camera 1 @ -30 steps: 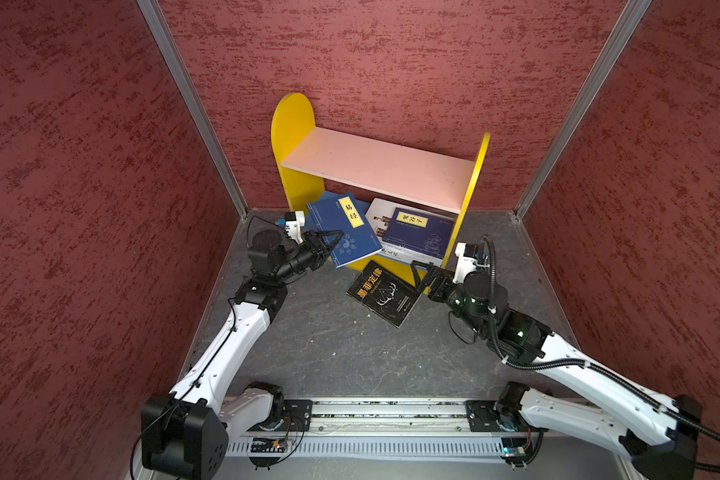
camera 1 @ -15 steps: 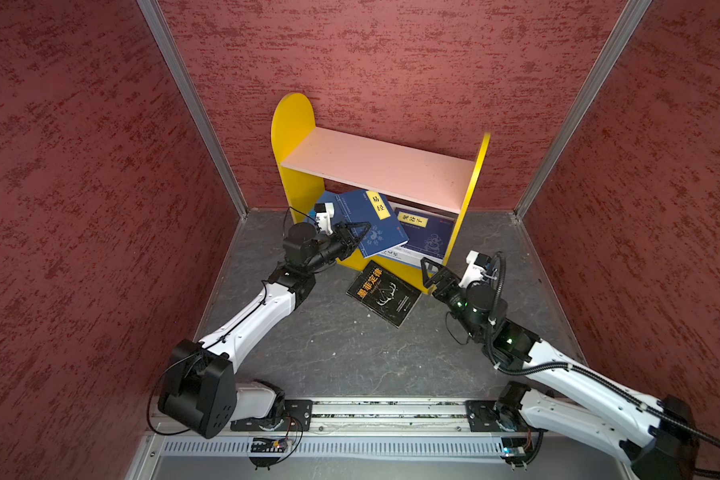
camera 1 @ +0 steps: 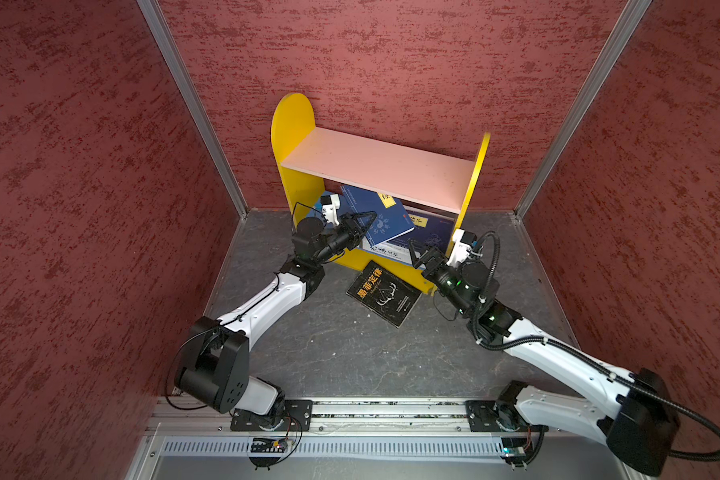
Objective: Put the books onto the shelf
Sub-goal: 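Insert the blue book into the blue lower shelf beside the dark blue book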
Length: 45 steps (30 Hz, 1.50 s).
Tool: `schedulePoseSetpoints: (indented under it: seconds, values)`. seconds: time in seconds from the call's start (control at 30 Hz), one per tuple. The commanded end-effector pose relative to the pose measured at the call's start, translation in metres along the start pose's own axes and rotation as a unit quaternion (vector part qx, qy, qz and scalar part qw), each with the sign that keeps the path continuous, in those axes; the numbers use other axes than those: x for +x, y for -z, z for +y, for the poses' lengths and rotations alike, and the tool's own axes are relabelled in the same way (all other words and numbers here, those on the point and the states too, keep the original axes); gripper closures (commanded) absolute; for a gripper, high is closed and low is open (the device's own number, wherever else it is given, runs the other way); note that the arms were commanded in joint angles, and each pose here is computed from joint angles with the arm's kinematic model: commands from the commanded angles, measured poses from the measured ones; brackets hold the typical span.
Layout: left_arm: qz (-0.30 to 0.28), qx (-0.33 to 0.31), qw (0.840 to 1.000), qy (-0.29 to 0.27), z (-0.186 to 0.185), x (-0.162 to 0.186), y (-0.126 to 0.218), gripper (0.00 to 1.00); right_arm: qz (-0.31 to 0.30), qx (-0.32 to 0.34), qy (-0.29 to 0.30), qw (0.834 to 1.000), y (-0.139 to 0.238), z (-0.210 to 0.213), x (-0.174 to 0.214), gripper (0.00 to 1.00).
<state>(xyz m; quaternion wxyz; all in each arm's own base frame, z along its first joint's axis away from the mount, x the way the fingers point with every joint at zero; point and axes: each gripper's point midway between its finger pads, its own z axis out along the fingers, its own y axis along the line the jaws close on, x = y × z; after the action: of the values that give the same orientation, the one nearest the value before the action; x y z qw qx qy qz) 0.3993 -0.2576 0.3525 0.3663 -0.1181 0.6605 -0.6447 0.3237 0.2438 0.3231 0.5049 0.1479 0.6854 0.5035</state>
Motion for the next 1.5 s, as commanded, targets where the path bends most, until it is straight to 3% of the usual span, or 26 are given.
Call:
schedulePoseSetpoints:
  seconds: [0.0,0.27,0.7,1.03,1.2,1.37,1.47]
  values:
    - [0.001,0.061,0.998,-0.015,-0.034,-0.004,-0.005,1.0,0.021,-0.076,-0.015,0.997,-0.007,0.036,-0.004,0.11]
    - [0.009,0.063,0.998,-0.007,-0.032,0.0,-0.01,1.0,0.049,-0.112,-0.027,0.992,-0.027,0.044,-0.002,0.19]
    - [0.01,0.071,0.997,0.002,-0.035,0.007,-0.012,1.0,0.049,-0.127,-0.063,0.989,-0.047,0.039,-0.006,0.59]
    - [0.015,0.071,0.997,0.007,-0.035,0.012,-0.013,0.91,0.03,-0.112,-0.091,0.989,-0.045,0.025,-0.014,0.84]
    - [0.019,0.067,0.998,0.009,-0.032,0.014,-0.012,0.75,0.034,-0.105,-0.096,0.989,-0.046,0.021,-0.015,0.91]
    - [0.019,0.057,0.998,0.014,-0.028,0.013,-0.006,0.46,0.041,-0.094,-0.094,0.99,-0.038,0.013,-0.019,0.94]
    - [0.026,0.046,0.998,0.017,-0.022,0.011,0.002,0.34,0.053,-0.091,-0.09,0.99,-0.028,0.01,-0.023,0.95]
